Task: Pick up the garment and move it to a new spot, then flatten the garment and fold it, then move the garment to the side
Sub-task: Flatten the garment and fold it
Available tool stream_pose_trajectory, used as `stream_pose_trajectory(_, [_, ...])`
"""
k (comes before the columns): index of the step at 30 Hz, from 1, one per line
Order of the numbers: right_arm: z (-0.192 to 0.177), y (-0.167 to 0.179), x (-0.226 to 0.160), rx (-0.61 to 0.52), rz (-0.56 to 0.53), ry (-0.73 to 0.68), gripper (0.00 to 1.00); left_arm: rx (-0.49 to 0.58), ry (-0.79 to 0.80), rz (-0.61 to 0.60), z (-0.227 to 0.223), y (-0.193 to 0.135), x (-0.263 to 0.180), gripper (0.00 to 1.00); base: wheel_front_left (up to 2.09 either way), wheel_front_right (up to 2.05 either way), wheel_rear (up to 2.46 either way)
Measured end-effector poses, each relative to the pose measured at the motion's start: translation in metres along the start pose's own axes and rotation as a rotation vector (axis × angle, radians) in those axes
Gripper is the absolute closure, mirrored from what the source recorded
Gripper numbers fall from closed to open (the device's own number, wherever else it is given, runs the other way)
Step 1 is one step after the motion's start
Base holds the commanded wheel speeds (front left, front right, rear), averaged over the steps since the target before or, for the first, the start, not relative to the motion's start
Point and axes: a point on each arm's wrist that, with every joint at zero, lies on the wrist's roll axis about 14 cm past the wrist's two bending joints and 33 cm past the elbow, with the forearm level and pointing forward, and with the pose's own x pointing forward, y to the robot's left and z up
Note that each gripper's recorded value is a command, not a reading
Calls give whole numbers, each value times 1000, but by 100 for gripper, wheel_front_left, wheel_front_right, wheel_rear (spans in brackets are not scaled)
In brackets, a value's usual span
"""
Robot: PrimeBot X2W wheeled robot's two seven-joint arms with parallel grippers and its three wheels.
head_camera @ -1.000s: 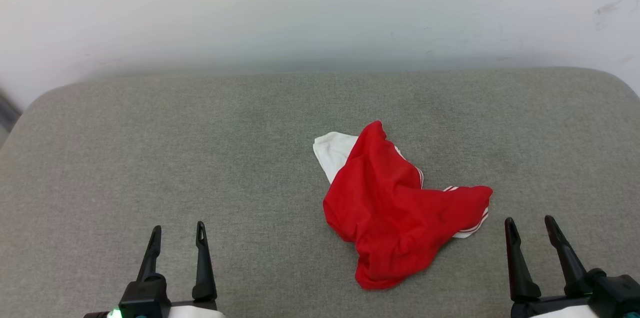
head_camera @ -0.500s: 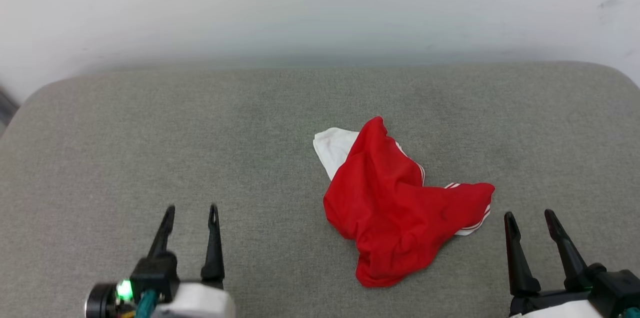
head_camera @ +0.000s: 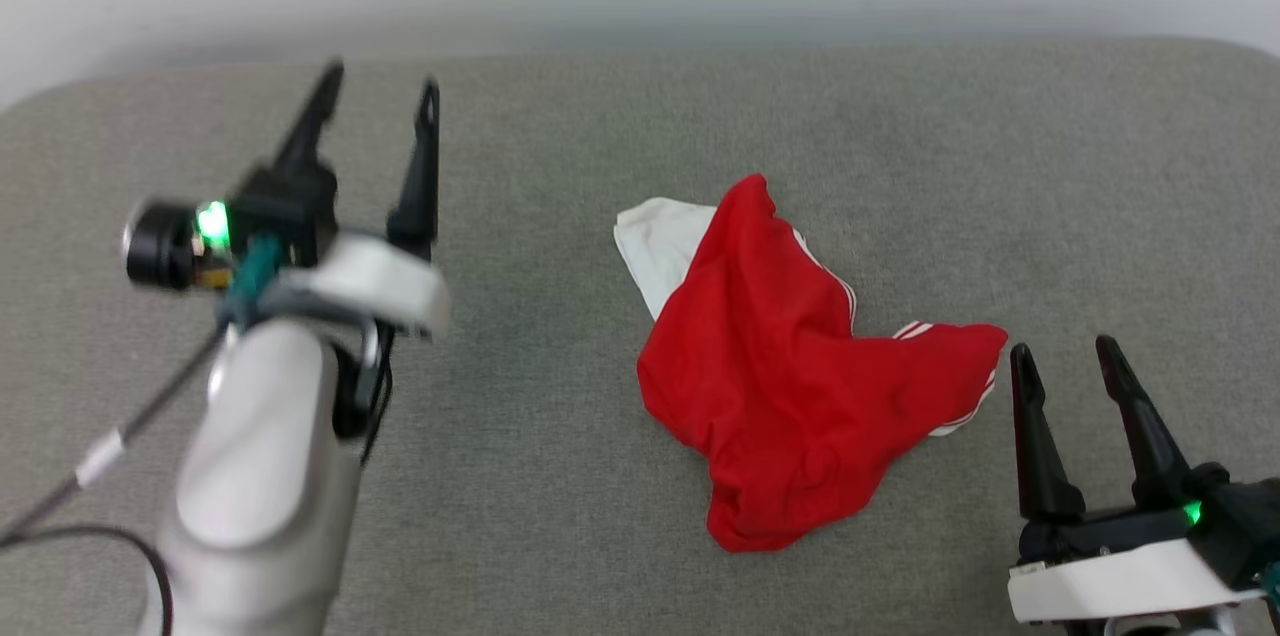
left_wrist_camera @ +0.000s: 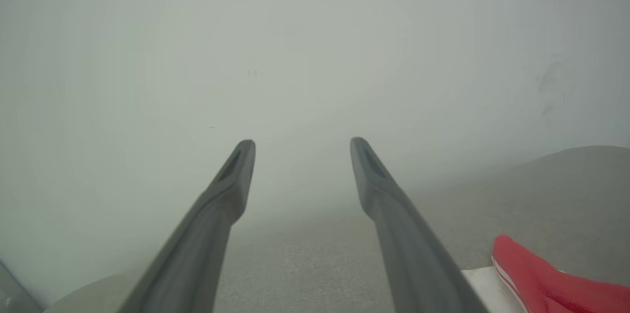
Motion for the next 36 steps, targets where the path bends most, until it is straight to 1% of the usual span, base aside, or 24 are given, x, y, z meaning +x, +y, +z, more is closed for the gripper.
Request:
stream_pose_trajectory(4, [-2,-4,9,-5,-9,0,0,28,31,-65,3,-5,42,0,0,0,0])
stream_pose_trajectory(9, [-6,-8,17,-8,-18,3,0,28,124,-139,-1,-19,84,0,0,0,0])
stream_pose_trajectory(11, [-6,-10,21,-9,-22,0,0,19,202,-175,-12,-28,97,0,0,0,0])
stream_pose_trajectory(15, [-9,-16,24,-15,-38,4,0,-4,421,-312,-45,-68,104,0,0,0,0])
stream_pose_trajectory(19, [-11,-22,28,-18,-52,7,0,-2,667,-429,-79,-91,94,0,0,0,0])
stream_pose_trajectory(22, [-14,-26,30,-21,-63,16,0,26,837,-524,-102,-106,80,0,0,0,0])
stream_pose_trajectory(26, [-21,-34,32,-24,-84,31,0,71,1024,-636,-127,-119,59,0,0,0,0])
stream_pose_trajectory(30, [-27,-39,36,-27,-97,43,0,113,1166,-720,-152,-128,40,0,0,0,0])
stream_pose_trajectory(34, [-34,-45,38,-30,-112,60,0,198,1298,-782,-186,-131,17,0,0,0,0])
stream_pose_trajectory(36, [-37,-48,40,-31,-118,65,0,203,1331,-811,-197,-135,9,0,0,0,0])
